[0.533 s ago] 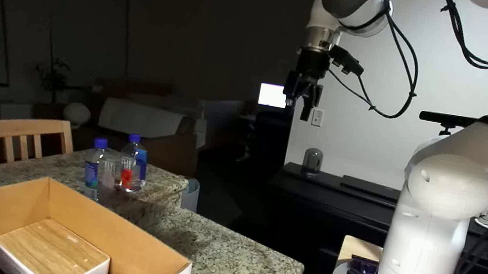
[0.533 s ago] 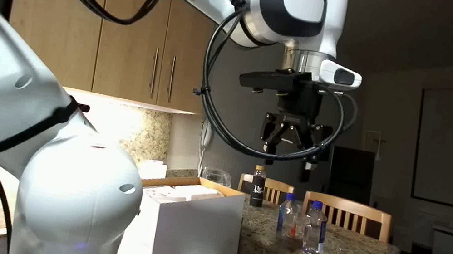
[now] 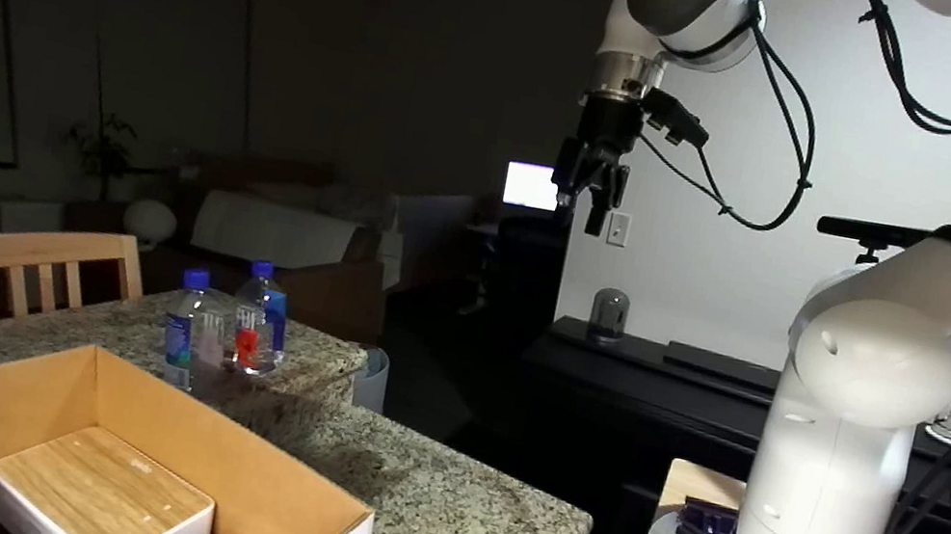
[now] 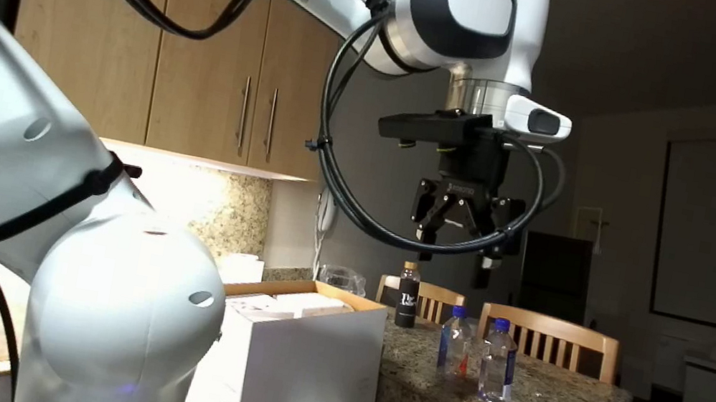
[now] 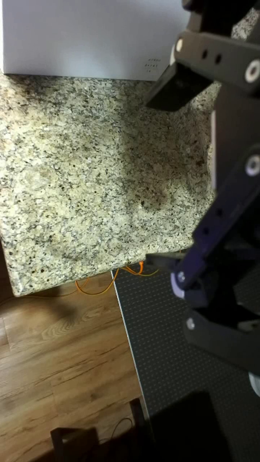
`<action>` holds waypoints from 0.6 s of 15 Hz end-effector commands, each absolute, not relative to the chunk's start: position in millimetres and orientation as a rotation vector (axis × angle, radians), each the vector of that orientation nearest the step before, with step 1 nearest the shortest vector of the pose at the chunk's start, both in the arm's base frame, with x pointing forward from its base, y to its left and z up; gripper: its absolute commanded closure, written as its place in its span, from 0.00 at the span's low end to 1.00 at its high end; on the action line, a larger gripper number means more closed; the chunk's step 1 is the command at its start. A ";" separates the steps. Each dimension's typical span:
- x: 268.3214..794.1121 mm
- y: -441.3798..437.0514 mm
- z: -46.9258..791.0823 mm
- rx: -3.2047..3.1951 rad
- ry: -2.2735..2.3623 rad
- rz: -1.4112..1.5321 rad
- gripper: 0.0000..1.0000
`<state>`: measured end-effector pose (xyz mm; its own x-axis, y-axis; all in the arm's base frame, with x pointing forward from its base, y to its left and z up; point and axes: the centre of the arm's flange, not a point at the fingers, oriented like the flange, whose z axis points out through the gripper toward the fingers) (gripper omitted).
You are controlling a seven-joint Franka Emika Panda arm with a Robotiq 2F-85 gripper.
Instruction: Put the water bottles on the counter in the box
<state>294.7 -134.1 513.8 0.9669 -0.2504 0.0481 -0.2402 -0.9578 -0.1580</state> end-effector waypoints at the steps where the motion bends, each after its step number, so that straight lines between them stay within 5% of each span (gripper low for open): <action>1: 294.7 -134.1 513.8 -2.965 0.372 -0.101 0.00; 9: 294.5 -133.9 514.0 -2.969 0.379 -0.097 0.00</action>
